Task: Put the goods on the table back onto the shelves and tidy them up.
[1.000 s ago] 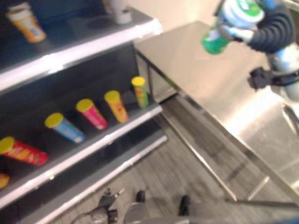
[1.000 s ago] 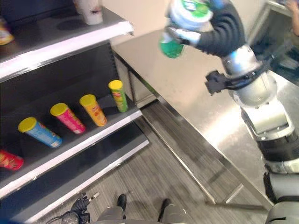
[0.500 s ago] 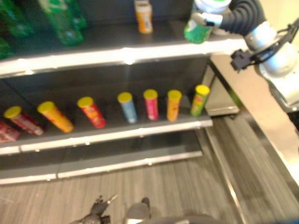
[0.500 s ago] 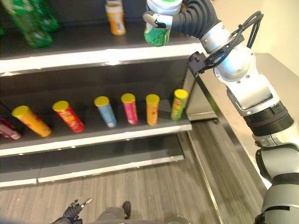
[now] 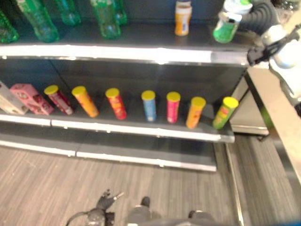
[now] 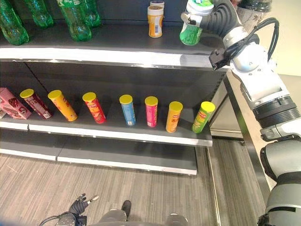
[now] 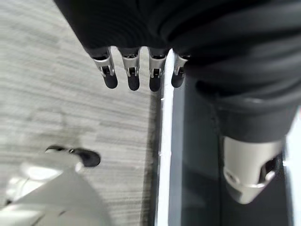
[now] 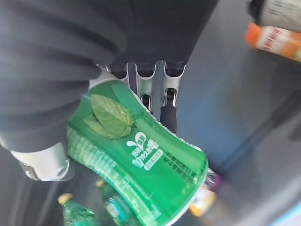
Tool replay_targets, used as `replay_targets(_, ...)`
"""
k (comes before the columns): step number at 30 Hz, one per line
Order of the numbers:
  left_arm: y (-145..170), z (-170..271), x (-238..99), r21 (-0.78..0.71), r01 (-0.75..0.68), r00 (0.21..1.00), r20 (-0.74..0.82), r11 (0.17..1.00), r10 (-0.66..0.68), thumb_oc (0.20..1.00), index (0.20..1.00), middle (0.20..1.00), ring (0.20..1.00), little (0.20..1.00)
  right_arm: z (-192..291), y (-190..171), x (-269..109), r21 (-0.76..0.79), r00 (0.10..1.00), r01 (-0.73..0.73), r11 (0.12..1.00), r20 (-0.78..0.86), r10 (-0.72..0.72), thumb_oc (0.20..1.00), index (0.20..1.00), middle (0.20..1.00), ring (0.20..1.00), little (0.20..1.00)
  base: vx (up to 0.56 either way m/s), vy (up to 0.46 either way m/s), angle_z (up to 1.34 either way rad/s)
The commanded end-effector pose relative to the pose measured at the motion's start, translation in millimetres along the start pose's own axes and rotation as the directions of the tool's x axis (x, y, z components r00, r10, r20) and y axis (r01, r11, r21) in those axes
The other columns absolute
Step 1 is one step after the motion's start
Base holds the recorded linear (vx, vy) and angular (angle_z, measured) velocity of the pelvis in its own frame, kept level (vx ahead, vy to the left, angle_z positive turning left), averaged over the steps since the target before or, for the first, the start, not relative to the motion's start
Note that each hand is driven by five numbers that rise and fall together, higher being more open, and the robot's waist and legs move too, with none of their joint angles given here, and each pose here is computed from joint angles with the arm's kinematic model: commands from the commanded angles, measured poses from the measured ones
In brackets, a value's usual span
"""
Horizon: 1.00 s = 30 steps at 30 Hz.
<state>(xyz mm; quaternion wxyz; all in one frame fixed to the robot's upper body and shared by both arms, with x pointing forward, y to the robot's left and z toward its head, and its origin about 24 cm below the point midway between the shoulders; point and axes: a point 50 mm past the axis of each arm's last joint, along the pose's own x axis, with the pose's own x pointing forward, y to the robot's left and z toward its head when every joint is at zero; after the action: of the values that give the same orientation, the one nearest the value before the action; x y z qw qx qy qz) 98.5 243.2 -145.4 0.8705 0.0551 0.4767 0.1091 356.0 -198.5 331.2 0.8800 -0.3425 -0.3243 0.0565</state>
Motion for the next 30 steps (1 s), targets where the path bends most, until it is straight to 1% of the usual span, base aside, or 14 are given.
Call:
replay_targets(1, 20.7, 14.9, 3.4, 0.038, -0.049, 0.998, 0.051, 0.998, 0.047, 1.0, 1.0, 1.0, 1.0, 1.0, 30.8, -15.1, 20.0, 0.012, 0.993, 0.066, 0.998, 0.099, -0.067, 0.2, 0.2, 0.2, 0.2, 0.2, 0.03, -0.044, 0.03)
replay_targets(11, 16.6, 9.1, 4.0, 0.027, -0.063, 0.998, 0.019, 0.998, 0.062, 1.0, 1.0, 1.0, 1.0, 1.0, 14.2, 15.3, 34.1, -0.011, 0.999, 0.035, 0.999, 0.008, -0.035, 0.2, 0.2, 0.2, 0.2, 0.2, 0.03, -0.027, 0.14)
replay_targets(22, 12.3, 4.2, 2.5, 0.015, -0.059, 0.998, 0.007, 0.998, 0.059, 1.0, 1.0, 1.0, 1.0, 1.0, 3.9, 16.1, 36.8, -0.053, 0.998, 0.043, 0.998, -0.049, -0.045, 0.2, 0.2, 0.2, 0.2, 0.2, 0.02, 0.007, 0.14)
replay_targets(30, 10.0, 5.4, 3.0, 0.013, -0.056, 0.998, 0.009, 0.998, 0.056, 1.0, 1.0, 1.0, 1.0, 1.0, 6.9, 14.4, 39.2, -0.08, 0.998, 0.036, 0.996, -0.047, -0.04, 0.2, 0.2, 0.2, 0.2, 0.2, 0.0, 0.0, 0.0)
